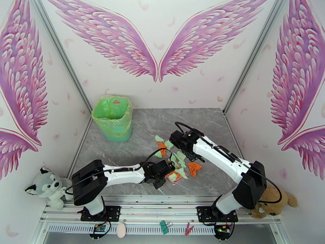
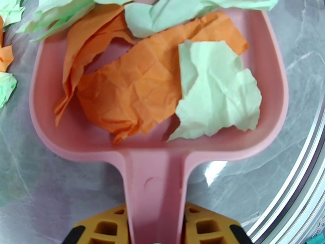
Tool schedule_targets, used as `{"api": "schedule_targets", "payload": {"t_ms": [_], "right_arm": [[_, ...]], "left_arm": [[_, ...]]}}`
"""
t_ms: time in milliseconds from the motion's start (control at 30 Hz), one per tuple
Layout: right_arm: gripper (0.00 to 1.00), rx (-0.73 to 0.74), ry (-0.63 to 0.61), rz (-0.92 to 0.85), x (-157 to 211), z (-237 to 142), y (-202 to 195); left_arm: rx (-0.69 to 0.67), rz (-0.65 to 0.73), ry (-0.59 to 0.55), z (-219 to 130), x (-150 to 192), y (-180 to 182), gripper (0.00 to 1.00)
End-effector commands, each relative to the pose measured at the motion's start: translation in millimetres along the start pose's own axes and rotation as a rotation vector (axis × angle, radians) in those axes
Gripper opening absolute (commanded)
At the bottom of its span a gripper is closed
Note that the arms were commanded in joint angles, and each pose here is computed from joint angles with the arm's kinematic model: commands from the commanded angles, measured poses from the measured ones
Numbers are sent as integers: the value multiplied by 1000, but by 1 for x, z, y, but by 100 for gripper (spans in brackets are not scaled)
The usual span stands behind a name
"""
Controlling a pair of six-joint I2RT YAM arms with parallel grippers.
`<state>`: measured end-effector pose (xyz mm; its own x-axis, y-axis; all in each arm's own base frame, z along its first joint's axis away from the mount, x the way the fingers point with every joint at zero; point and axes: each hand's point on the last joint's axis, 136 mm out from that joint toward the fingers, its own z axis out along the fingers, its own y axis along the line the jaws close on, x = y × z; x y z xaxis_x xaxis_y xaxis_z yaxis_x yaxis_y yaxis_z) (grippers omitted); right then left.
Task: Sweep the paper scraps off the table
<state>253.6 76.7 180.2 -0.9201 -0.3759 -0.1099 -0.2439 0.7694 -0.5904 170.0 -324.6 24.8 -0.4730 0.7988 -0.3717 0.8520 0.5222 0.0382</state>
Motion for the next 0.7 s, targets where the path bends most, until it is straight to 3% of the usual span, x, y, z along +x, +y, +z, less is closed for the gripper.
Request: {"api": "schedule_targets", "payload": {"t_ms": [0, 267, 667], "right_arm": [[0, -21, 49, 35, 9, 9, 10], [0, -109, 84, 2, 20, 15, 42], [0, -279, 35, -22, 27, -5, 87]], "left_arm": [[29, 46, 64, 1, 19, -9, 0], [47, 60, 55, 12, 8, -19, 0], [53, 56, 47, 23, -6, -25, 0]]}}
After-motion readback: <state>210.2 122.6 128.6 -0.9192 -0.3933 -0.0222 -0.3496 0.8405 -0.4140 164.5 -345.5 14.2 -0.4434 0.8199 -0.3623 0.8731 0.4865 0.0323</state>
